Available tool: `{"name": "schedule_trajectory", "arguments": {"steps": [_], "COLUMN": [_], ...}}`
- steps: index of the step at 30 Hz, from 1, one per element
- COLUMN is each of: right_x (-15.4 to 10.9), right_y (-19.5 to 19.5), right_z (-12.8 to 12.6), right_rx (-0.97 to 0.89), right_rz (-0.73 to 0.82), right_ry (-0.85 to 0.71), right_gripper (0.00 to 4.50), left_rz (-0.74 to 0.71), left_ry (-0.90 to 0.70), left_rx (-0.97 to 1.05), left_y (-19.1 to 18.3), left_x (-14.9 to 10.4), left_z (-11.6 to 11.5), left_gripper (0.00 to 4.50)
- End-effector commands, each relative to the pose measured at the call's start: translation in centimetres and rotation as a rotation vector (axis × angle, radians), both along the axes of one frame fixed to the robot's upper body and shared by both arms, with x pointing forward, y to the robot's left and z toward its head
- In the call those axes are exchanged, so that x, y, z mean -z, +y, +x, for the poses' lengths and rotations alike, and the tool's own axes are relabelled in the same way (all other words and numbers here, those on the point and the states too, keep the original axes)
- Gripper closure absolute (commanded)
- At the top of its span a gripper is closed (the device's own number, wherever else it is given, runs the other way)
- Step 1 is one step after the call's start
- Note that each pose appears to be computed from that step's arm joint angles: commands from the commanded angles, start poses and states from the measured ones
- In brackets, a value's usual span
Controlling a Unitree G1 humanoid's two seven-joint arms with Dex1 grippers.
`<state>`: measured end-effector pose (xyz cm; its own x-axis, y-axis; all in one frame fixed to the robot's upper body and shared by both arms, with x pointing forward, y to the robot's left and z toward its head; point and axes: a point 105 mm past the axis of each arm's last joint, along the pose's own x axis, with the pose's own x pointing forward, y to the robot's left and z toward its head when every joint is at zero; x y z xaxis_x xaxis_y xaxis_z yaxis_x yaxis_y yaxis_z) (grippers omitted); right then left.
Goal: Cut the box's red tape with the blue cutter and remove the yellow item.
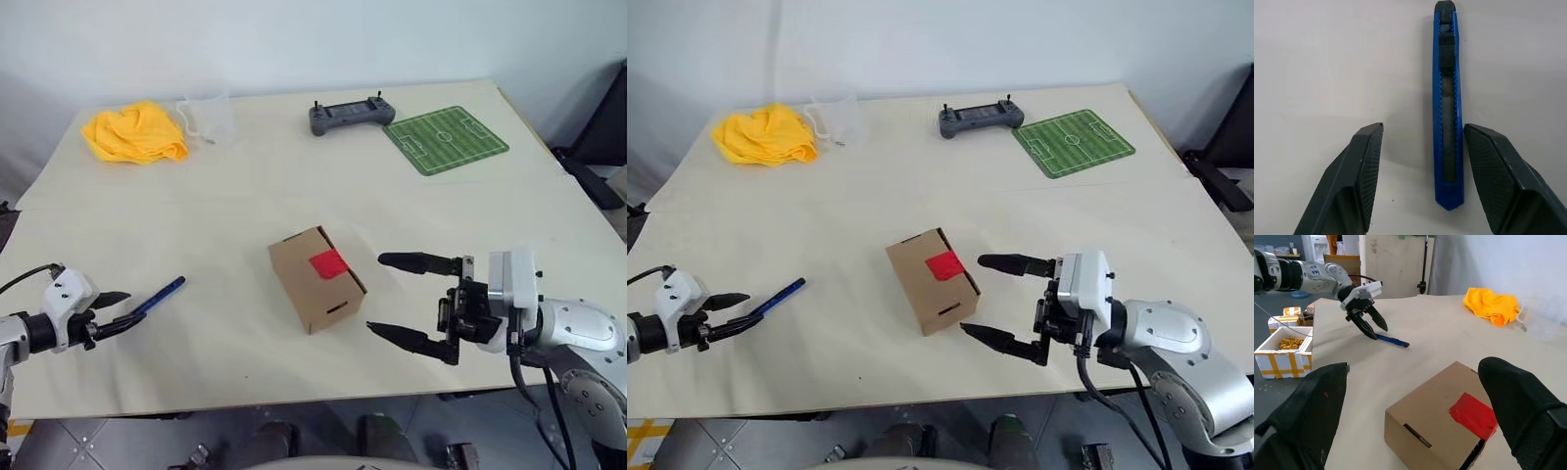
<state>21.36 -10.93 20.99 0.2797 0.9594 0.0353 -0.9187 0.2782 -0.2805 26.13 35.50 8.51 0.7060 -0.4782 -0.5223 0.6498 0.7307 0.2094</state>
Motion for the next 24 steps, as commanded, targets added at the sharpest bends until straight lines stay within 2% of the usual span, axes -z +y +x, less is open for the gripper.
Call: {"name": "schedule_trajectory", "arguments": {"steps": [1, 2, 8, 17, 21, 24], "right_x": [-0.9, -0.9, -1.0, -0.9, -0.8, -0.8], "right_y": [0.5, 0.5, 0.5, 0.5, 0.3, 0.0], "right_z": [-0.6, -0.6, -0.5, -0.5, -0.5, -0.5], "right_rx": [-0.029, -0.03, -0.034, -0.033, -0.031, -0.03], "right_rz": [0.016, 0.017, 0.015, 0.009, 0.005, -0.003], "right_ry": [-0.049, -0.049, -0.052, -0.05, -0.048, -0.043], "right_gripper": [0.0, 0.0, 0.0, 0.0, 0.0, 0.0], "left_rz": [-0.003, -0.002, -0.012, -0.014, -0.037, -0.07], "left_ry": [0.159, 0.17, 0.195, 0.194, 0.16, 0.118], "left_rx": [-0.013, -0.014, -0.031, -0.027, 0.013, 0.131], "left_y": [-0.3, -0.3, -0.2, 0.3, -0.3, -1.8], "left_x": [3.7, 4.0, 5.1, 6.4, 6.0, 4.5], "left_z": [-2.1, -2.2, -2.3, -2.2, -1.8, -1.2], "left_gripper": [2.09, 2.26, 4.03, 4.04, 4.04, 4.04]}}
